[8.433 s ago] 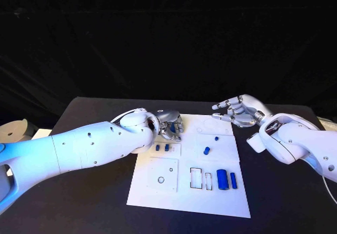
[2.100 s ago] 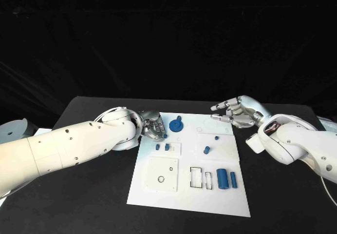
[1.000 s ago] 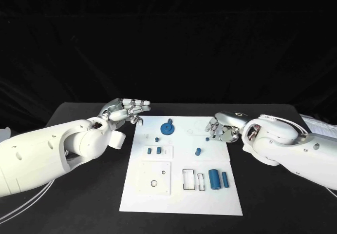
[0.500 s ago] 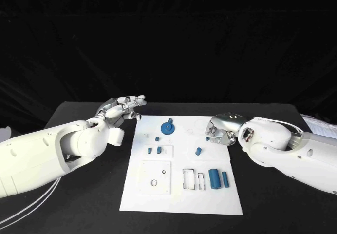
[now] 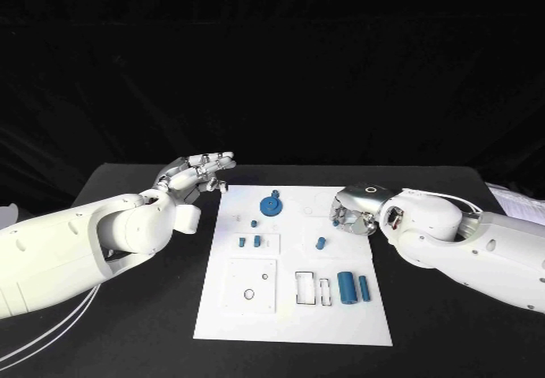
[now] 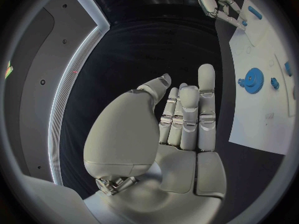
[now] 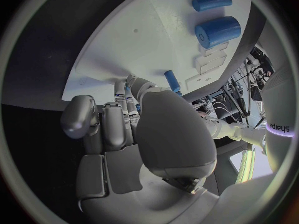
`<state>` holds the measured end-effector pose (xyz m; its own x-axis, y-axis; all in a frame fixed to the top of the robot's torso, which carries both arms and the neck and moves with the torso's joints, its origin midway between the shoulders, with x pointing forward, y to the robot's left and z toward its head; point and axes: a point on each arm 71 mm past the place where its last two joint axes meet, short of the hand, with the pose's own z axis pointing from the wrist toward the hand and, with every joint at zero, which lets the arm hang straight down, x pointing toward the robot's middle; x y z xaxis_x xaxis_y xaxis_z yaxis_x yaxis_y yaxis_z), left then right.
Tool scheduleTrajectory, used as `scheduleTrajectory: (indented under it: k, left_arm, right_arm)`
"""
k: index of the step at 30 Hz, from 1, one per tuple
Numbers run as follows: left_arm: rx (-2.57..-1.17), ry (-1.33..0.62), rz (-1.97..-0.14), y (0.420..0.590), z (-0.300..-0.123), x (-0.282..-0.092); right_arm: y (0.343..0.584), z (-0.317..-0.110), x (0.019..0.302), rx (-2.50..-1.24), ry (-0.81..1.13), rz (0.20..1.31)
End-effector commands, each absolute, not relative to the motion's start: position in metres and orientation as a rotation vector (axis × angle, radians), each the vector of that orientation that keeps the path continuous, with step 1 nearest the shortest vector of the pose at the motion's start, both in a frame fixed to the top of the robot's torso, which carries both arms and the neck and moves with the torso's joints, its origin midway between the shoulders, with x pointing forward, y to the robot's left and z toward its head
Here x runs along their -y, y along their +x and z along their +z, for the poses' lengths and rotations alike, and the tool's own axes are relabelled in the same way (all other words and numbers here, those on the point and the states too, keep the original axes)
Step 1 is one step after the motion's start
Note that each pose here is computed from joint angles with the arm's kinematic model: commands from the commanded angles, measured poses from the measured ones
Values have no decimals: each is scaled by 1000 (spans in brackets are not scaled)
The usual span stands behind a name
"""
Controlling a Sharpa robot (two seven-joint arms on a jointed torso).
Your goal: Assemble the parts on the task board
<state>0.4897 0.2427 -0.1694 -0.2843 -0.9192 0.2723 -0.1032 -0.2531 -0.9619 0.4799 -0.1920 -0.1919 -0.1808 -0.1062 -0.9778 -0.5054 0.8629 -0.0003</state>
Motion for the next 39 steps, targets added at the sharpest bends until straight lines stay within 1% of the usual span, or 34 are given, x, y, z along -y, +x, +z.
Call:
scheduleTrajectory:
  k: [1,15,30,39]
  left_arm:
    - [-1327,-1302,-1622,489,-168,-241]
    - [-1333,-1304,-1620,489,-168,-241]
    - [-1337,-1304,-1611,489,-169,-242]
    - [-1339,-1305,-1606,489,-169,-242]
  right_arm:
    - [479,-197,191,-1770,-504,364]
    - [479,-203,187,-1797,-514,366]
    - [476,-190,187,-1655,-437,433]
    - [476,-184,191,-1617,-409,439]
